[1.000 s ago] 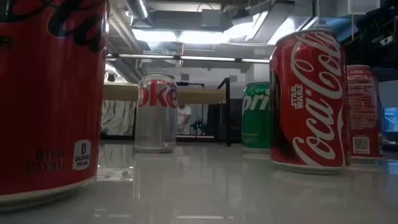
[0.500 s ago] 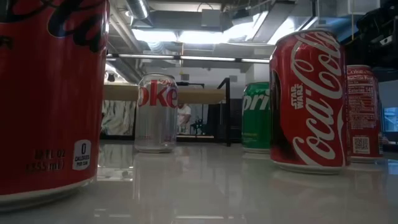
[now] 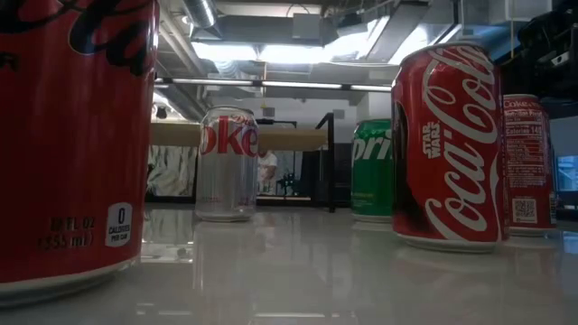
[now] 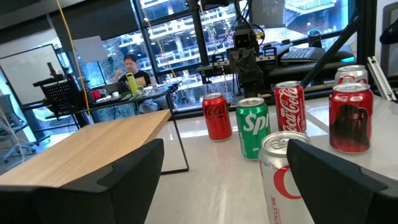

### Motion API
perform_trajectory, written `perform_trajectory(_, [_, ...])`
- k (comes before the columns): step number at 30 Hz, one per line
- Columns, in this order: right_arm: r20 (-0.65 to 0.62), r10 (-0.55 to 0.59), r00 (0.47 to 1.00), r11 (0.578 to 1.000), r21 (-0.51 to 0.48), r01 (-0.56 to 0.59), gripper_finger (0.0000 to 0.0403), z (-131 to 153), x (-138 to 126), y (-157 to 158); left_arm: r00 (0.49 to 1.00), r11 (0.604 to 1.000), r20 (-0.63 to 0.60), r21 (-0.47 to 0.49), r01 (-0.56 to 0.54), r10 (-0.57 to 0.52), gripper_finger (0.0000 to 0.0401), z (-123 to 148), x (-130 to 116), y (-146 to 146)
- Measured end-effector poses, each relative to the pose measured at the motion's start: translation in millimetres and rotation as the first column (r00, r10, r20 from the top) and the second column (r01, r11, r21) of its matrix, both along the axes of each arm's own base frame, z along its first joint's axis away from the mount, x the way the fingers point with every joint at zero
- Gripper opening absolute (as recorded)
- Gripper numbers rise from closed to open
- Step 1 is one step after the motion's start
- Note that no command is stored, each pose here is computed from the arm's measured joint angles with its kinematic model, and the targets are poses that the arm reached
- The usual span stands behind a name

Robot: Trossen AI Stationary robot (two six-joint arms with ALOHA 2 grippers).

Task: Place canned beverage on shelf

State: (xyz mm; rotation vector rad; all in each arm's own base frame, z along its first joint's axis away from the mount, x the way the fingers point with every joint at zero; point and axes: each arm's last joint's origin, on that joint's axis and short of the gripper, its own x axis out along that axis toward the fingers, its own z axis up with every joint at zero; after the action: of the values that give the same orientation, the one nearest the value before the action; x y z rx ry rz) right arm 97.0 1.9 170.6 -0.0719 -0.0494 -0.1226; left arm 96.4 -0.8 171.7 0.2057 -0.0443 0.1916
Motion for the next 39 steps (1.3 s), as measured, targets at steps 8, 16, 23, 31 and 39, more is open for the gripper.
perform_trajectory(8, [0.001, 0.0, 1.0, 1.0, 0.0, 0.0, 0.0001, 0.1, 0.0, 0.0, 1.0, 0.998, -0.012, 0.061, -0.006, 0.007, 0.033, -0.1, 0.0, 0.1])
perform_trajectory(16, [0.006, -0.015, 1.0, 1.0, -0.003, 0.015, 0.0001, 0.6, -0.1, -0.5, 1.0, 0.999, -0.009, 0.046, 0.001, 0.0, 0.033, 0.0, 0.0, -0.1])
perform_trajectory(23, [0.006, 0.112, 0.994, 0.992, 0.056, -0.112, 0.0001, -0.3, 0.3, 3.1, 1.0, 0.998, 0.014, -0.055, 0.006, -0.005, 0.033, 0.3, 0.0, 0.0])
perform_trajectory(31, [0.015, 0.208, 0.978, 0.974, 0.089, -0.209, 0.0001, 0.2, 0.1, 5.9, 1.0, 0.999, 0.014, -0.053, 0.014, -0.013, 0.033, 0.3, 0.0, -0.3])
perform_trajectory(39, [0.048, 0.234, 0.971, 0.96, 0.147, -0.238, 0.0001, 2.7, -0.1, 6.6, 1.0, 0.999, 0.014, -0.053, 0.009, -0.008, 0.033, 0.3, 0.0, -0.1])
